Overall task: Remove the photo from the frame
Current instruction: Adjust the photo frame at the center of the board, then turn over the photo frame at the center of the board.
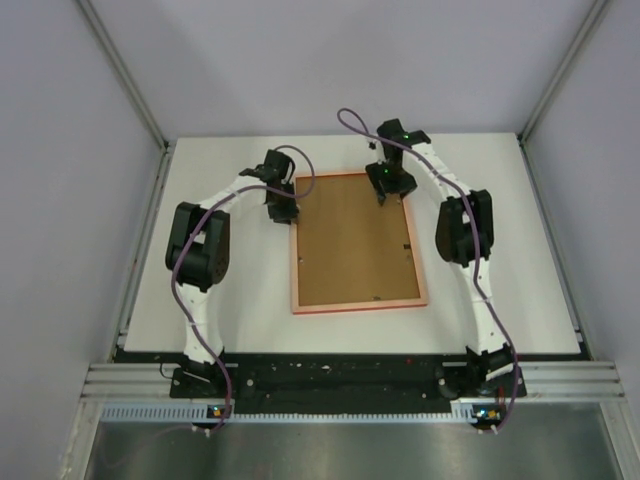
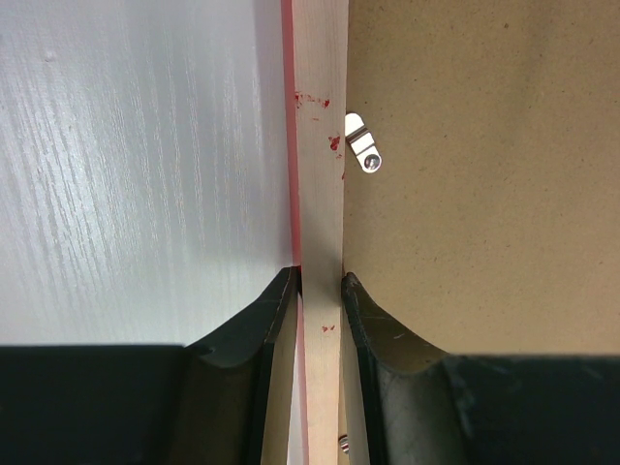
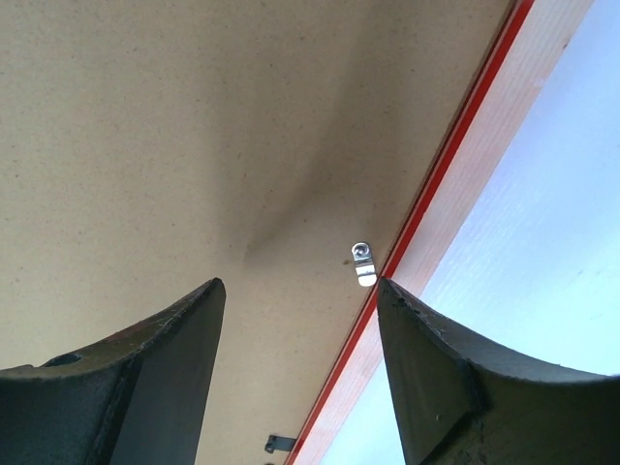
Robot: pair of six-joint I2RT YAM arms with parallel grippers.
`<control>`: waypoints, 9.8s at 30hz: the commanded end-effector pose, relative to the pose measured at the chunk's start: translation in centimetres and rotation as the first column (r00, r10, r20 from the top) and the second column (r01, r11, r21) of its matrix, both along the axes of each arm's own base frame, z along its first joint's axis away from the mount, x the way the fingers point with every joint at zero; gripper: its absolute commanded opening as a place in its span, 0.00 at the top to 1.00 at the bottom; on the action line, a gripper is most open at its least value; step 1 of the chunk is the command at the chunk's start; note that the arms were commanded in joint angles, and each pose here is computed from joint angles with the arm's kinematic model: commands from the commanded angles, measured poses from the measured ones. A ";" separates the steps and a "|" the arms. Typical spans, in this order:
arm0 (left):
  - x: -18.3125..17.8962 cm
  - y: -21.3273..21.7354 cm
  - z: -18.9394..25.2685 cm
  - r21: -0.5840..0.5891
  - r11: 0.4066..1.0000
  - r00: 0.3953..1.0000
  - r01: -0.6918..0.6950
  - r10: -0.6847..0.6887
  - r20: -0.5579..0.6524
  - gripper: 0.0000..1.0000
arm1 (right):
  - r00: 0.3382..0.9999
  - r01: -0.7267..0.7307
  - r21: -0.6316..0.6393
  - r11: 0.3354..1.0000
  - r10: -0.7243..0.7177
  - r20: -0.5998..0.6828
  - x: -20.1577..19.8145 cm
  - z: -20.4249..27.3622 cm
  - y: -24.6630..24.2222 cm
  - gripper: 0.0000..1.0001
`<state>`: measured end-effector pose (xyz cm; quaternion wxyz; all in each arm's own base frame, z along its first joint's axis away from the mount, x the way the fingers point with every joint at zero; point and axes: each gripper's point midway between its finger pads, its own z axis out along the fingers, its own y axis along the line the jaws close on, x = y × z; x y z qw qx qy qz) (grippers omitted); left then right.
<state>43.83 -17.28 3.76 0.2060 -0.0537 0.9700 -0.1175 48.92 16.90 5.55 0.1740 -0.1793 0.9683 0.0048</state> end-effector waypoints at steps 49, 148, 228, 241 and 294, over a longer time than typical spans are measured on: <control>0.8 -0.2 3.2 -0.039 0.999 0.997 -0.007 0.010 0.073 0.79 | 1.000 0.016 -0.051 0.999 -0.016 -0.002 1.2 -2.9 -0.9 0.29; 0.4 1.1 9.3 -0.301 0.947 0.986 0.116 -0.075 0.146 0.73 | 0.346 -0.933 -0.021 0.358 0.913 0.217 -28.4 4.0 13.3 0.19; -17.4 6.7 15.1 0.509 0.310 -0.019 0.803 -0.840 0.542 0.29 | 0.486 -0.849 0.404 0.339 0.802 0.348 -22.5 13.7 19.4 1.00; -15.0 8.8 16.4 0.657 0.325 0.049 0.680 -0.915 0.402 0.28 | 0.530 -0.798 0.496 0.343 0.792 0.303 -21.1 13.1 20.8 1.00; -9.9 -2.5 15.2 0.959 -0.163 -0.194 0.233 -0.974 -0.118 0.66 | 0.519 -0.791 0.555 0.260 0.765 0.381 -21.8 17.9 21.1 1.00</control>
